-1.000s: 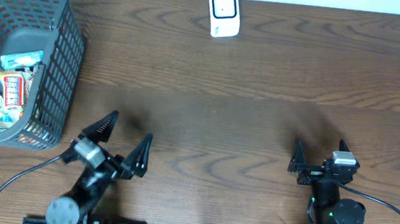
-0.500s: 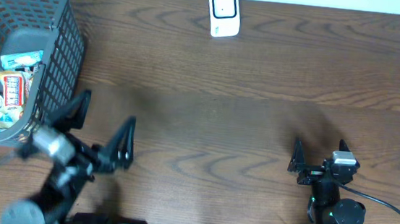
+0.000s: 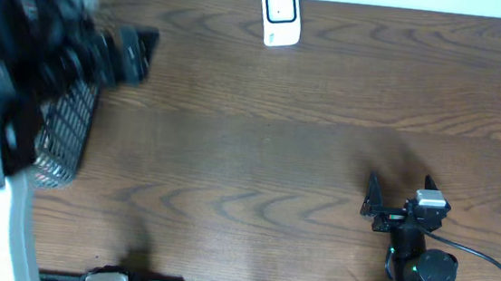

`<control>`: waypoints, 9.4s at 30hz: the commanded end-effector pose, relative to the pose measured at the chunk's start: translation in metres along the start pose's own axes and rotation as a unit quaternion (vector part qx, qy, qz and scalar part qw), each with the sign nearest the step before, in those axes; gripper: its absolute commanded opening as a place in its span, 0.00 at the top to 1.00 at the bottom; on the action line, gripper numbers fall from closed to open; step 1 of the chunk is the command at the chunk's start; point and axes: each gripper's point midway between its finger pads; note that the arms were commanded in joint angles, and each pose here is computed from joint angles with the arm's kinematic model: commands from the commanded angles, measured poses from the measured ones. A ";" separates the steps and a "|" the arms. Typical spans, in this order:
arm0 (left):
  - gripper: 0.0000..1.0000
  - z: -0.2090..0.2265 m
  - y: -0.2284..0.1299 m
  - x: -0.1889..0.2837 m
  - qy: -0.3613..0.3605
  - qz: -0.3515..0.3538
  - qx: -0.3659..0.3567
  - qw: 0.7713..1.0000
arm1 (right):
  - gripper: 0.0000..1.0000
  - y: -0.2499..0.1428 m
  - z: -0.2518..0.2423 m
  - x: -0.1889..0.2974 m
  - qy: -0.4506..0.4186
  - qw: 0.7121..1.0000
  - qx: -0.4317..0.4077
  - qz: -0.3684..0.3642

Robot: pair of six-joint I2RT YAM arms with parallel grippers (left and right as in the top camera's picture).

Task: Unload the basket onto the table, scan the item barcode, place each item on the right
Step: 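Reach the left gripper into the grey basket toward the orange snack bag, then grasp the orange snack bag with the left gripper and lift it out, then carry the bag to the table center and release it, then reach the left gripper into the basket and grasp the green packet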

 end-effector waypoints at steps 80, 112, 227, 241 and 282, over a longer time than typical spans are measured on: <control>0.23 0.403 -0.213 -0.084 0.439 0.194 0.188 0.857 | 0.01 0.000 0.003 0.000 0.007 1.000 0.006 -0.001; 0.93 0.244 0.023 0.073 0.285 -0.348 0.301 0.841 | 0.01 0.000 0.003 0.000 0.007 1.000 0.006 -0.001; 0.02 0.385 -0.112 -0.119 0.346 0.073 -0.008 0.935 | 0.01 0.000 0.003 0.000 0.007 1.000 0.006 -0.001; 0.05 0.412 -0.144 -0.187 0.289 0.108 -0.110 0.945 | 0.01 0.000 0.003 0.000 0.007 1.000 0.006 -0.001; 0.93 0.336 0.002 -0.063 0.317 -0.194 0.122 0.920 | 0.01 0.000 0.003 0.000 0.007 1.000 0.006 -0.001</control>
Point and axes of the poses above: each gripper's point midway between its finger pads, its own x axis back along the fingers, its own z axis along the line the jaws close on, y = z × x, and after that the axes turned 13 degrees about x, right-handed
